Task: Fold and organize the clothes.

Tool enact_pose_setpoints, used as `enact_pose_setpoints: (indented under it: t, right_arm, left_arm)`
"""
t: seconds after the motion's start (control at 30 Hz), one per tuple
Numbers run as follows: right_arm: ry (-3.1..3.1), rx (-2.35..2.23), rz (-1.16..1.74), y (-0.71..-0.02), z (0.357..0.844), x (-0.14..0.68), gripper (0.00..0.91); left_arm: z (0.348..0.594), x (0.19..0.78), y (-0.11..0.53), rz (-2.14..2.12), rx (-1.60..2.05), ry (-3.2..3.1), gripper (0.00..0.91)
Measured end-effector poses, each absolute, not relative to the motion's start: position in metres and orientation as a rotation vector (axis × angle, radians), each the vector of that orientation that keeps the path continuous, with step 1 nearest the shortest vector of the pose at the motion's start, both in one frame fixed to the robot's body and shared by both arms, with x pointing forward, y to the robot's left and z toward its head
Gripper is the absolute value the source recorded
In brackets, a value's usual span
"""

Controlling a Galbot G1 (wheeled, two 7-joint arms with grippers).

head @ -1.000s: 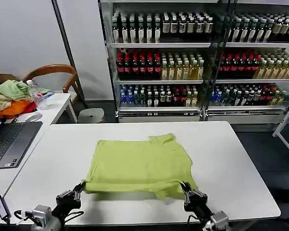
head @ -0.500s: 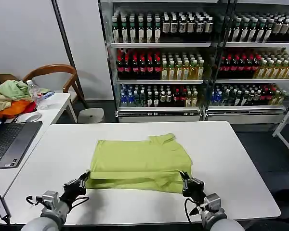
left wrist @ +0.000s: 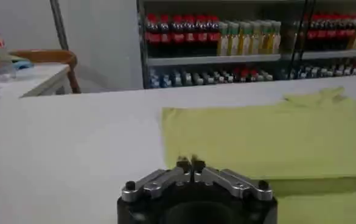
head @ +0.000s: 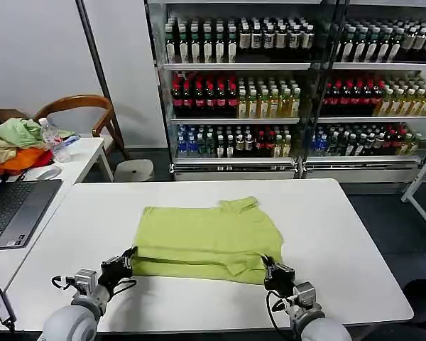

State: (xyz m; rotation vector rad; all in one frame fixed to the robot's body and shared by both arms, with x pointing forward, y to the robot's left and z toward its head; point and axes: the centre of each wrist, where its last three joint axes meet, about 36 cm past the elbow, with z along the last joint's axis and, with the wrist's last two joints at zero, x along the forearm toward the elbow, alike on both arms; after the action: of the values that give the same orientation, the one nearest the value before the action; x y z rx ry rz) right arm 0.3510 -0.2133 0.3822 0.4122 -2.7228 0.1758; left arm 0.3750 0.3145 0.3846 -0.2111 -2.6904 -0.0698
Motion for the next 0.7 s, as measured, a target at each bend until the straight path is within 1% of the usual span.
enact_pose_setpoints:
  t: [0.13, 0.17, 0.2, 0.23, 0.53, 0.7]
  right_arm:
    - [-2.721, 0.404, 0.174, -0.211, 0.379, 0.355, 0.0]
    - [-2.72, 0.401, 0.175, -0.211, 0.378, 0.356, 0.0]
    - [-2.719, 0.398, 0.176, -0.21, 0.378, 0.358, 0.05]
    - [-2.719, 0.397, 0.175, -0.209, 0.377, 0.359, 0.907]
    - [-2.745, 0.384, 0.163, -0.209, 0.382, 0.37, 0.907]
    - [-2.763, 0.369, 0.162, -0.216, 0.389, 0.373, 0.907]
  left_arm:
    - [0.382, 0.381, 0.316, -0.091, -0.205, -2.69, 0.05]
    - [0.382, 0.382, 0.316, -0.095, -0.204, -2.689, 0.101]
    - [0.382, 0.383, 0.316, -0.098, -0.205, -2.688, 0.252]
    - [0.381, 0.384, 0.316, -0.1, -0.206, -2.687, 0.907]
    - [0.38, 0.384, 0.315, -0.109, -0.199, -2.688, 0.907]
    - [0.386, 0.382, 0.319, -0.113, -0.183, -2.698, 0.907]
